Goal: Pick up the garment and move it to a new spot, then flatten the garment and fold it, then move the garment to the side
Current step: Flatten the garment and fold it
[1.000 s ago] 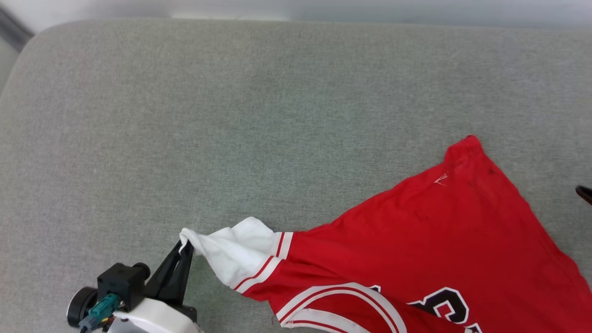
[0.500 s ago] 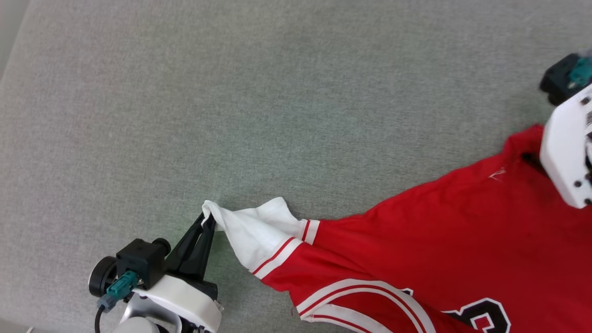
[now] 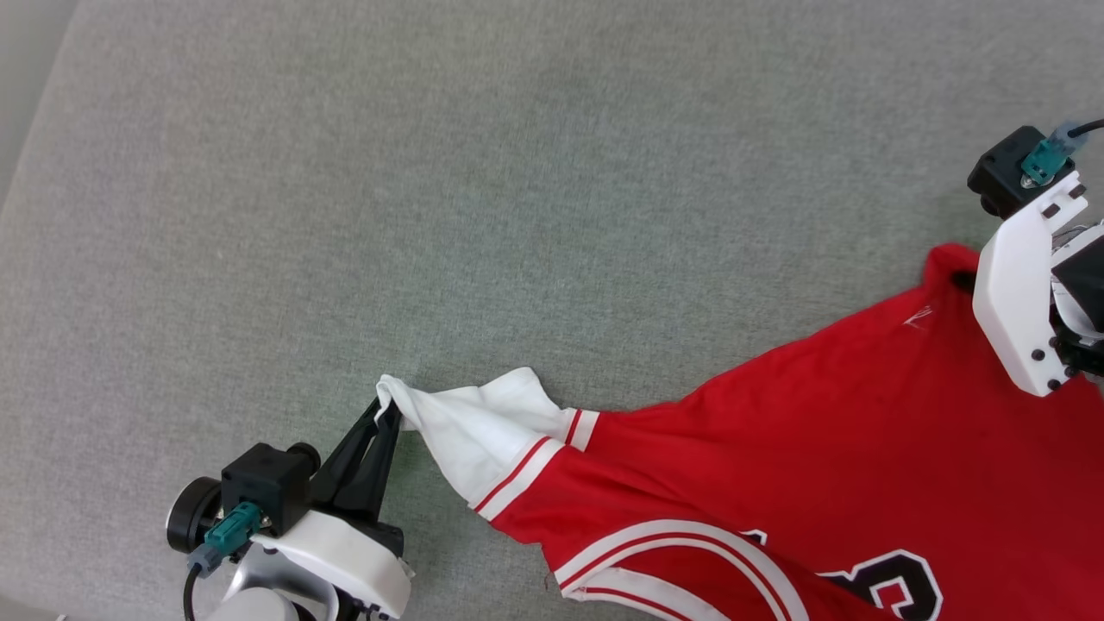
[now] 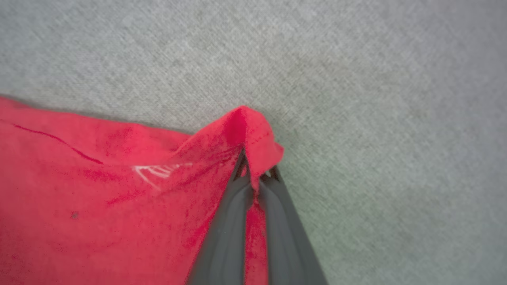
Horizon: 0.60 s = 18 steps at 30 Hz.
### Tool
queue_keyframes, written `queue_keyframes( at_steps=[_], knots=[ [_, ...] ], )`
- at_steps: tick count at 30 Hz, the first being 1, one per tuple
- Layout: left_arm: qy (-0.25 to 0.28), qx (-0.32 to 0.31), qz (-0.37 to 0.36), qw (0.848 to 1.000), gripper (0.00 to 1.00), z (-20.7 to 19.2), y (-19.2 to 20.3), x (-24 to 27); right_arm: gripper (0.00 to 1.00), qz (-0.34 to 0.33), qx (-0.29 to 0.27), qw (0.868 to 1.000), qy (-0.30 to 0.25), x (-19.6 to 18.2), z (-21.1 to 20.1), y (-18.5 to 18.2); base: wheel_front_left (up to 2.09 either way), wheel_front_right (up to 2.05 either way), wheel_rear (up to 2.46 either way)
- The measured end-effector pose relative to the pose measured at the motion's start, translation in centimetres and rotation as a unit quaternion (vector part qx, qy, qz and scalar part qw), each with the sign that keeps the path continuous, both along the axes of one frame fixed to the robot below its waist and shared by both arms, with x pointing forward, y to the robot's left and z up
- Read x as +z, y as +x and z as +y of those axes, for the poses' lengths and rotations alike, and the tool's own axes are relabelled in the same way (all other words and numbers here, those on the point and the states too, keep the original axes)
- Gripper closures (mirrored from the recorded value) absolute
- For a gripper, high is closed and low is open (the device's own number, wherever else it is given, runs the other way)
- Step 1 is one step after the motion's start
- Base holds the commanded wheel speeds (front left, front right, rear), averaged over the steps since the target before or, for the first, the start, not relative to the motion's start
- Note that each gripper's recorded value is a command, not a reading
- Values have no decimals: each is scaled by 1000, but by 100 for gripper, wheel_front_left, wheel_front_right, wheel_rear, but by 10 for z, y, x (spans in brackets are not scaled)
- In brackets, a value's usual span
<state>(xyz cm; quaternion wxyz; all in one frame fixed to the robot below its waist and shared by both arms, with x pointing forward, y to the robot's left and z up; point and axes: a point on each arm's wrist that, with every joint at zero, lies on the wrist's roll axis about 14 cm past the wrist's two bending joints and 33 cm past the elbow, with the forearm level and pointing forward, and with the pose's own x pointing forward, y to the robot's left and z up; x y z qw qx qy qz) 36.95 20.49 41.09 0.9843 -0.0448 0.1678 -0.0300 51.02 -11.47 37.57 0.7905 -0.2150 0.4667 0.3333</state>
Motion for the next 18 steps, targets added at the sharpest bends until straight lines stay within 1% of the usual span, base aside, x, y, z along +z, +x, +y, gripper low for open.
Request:
queue_keyframes(
  at_steps=[2, 4, 9, 13, 18],
  knots=[
    [5, -8, -12, 1000, 100, -1, 0, 7, 100, -23, -5, 1000, 17, 15, 0, 2, 0, 0, 0],
    [11, -17, -29, 999, 100, -1, 3, 18, 100, -62, -8, 997, 37, 38, 2, 8, 0, 0, 0],
    [32, -48, -97, 994, 100, -7, 22, 63, 100, -155, -22, 984, 83, 101, -3, 18, 0, 0, 0],
    [50, -73, -164, 982, 100, -13, 47, 111, 100, -233, -37, 964, 122, 156, -10, 24, 0, 0, 0],
    [68, -106, -250, 960, 100, -28, 87, 177, 100, -314, -54, 937, 146, 207, -23, 33, 0, 0, 0]
  ],
)
